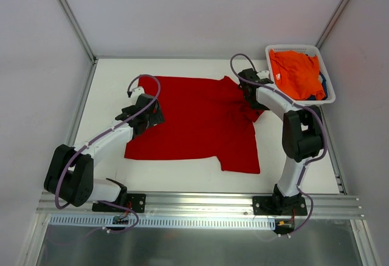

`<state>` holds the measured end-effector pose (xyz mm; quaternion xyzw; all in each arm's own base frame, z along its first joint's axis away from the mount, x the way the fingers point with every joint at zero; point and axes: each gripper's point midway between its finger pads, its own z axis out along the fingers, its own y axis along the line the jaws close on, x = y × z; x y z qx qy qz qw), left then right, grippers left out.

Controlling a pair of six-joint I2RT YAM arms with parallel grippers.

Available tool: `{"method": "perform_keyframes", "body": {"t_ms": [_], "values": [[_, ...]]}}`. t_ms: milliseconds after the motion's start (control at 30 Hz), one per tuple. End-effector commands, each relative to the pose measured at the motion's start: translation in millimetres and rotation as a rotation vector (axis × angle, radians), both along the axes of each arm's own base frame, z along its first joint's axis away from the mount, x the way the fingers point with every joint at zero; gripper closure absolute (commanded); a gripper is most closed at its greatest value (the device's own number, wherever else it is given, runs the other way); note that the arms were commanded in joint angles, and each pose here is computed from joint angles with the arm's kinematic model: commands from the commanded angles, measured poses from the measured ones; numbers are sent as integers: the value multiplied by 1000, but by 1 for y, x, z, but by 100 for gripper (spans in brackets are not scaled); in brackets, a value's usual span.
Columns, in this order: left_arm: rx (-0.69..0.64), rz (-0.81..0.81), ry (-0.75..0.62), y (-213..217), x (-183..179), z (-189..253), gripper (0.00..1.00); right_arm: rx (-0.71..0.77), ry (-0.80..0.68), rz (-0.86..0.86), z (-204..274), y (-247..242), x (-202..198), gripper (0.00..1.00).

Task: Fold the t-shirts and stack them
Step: Flatten the tshirt out

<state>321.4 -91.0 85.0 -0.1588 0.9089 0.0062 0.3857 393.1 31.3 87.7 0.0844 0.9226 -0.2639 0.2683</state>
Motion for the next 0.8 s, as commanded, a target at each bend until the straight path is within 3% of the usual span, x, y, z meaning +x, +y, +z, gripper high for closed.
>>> {"method": "perform_keyframes", "body": {"t_ms": [0,333,533,767], "values": [[-1,-13,-21,-4,1,3,1,-6,-80,-20,38,-8,-6,59],[-23,-20,-24,-6,-3,5,1,45,-160,149,83,43,-31,59],[-38,-14,-35,2,-22,2,1,175,-141,277,62,89,-68,59],[-56,55,-16,23,-63,-13,1,226,-146,359,55,104,-106,59]]}}
